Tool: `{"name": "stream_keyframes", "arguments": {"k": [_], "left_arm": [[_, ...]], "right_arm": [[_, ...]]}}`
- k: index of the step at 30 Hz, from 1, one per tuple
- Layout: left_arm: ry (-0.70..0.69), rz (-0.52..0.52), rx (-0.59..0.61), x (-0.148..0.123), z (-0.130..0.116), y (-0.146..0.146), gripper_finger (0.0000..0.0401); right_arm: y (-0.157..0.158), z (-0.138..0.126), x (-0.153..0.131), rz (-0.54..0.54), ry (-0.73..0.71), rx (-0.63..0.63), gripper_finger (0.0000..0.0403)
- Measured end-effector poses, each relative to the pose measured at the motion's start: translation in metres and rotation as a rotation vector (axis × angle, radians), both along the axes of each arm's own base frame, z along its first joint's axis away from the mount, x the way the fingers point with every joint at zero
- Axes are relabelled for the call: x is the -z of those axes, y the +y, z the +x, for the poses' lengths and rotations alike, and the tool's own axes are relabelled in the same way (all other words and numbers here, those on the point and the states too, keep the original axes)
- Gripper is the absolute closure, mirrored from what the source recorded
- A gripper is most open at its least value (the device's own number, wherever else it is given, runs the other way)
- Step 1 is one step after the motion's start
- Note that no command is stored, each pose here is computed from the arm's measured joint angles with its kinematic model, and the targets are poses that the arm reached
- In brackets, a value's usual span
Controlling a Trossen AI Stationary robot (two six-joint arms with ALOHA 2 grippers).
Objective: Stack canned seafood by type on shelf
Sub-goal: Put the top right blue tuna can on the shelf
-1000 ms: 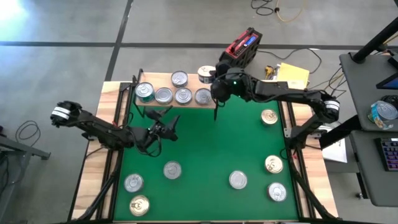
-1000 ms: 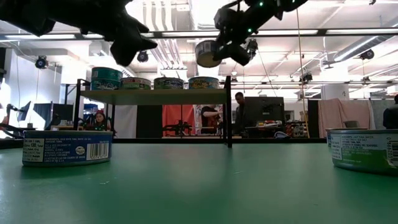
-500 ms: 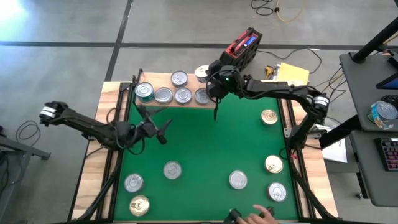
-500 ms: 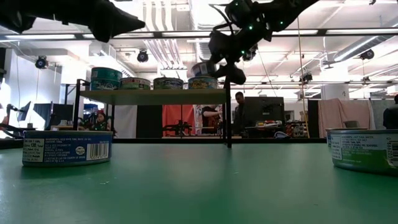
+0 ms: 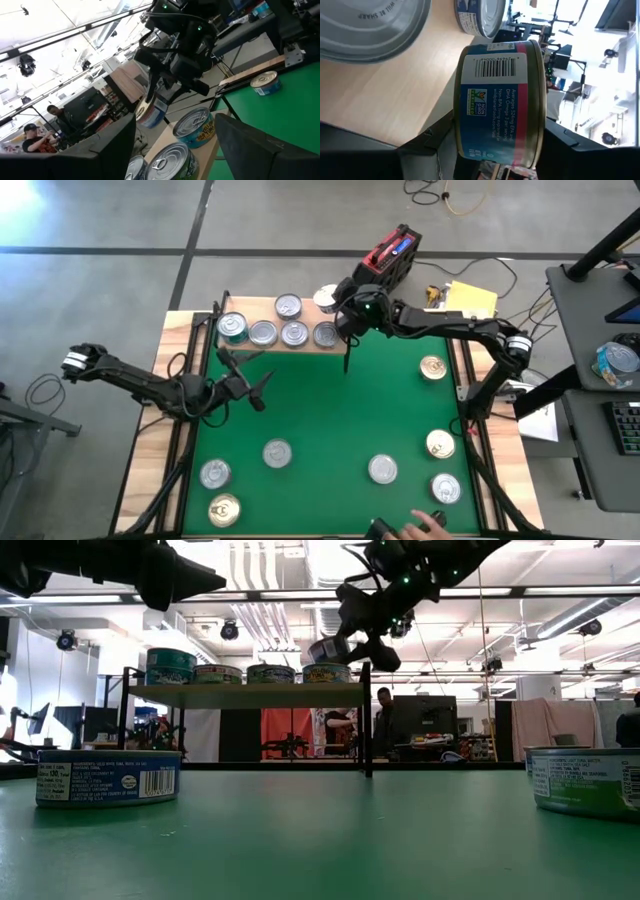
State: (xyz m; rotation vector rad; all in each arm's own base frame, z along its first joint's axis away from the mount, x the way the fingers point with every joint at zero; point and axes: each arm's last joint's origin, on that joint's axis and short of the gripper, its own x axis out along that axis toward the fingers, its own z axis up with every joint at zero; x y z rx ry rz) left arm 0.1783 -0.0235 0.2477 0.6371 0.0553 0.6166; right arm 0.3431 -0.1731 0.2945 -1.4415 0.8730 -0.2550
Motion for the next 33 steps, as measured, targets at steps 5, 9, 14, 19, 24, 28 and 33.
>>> {"name": "stream_keyframes", "arguments": {"k": [5, 9, 14, 19, 24, 28, 33], "left_arm": [[0.007, 0.002, -0.001, 0.001, 0.0, 0.0, 0.0146], [0.008, 0.002, -0.003, 0.001, 0.0, 0.0, 0.0146], [0.008, 0.002, -0.003, 0.001, 0.0, 0.0, 0.0146], [0.009, 0.005, -0.003, 0.001, 0.0, 0.0, 0.0146], [0.01, 0.005, -0.003, 0.001, 0.0, 0.0, 0.0146], [0.011, 0.007, -0.002, 0.001, 0.0, 0.0, 0.0146], [0.013, 0.012, -0.002, 0.001, 0.0, 0.0, 0.0145]], "right_arm": [[-0.001, -0.002, 0.002, -0.04, 0.068, 0.035, 0.0216], [-0.004, -0.009, 0.009, -0.025, 0.159, 0.093, 0.0216], [-0.005, -0.013, 0.013, 0.018, 0.179, 0.132, 0.0216], [-0.004, -0.013, 0.013, 0.012, 0.192, 0.122, 0.0216], [-0.004, -0.013, 0.013, -0.016, 0.223, 0.102, 0.0216], [-0.004, -0.013, 0.013, -0.016, 0.223, 0.101, 0.0216], [-0.004, -0.012, 0.013, -0.033, 0.244, 0.073, 0.0214]]}}
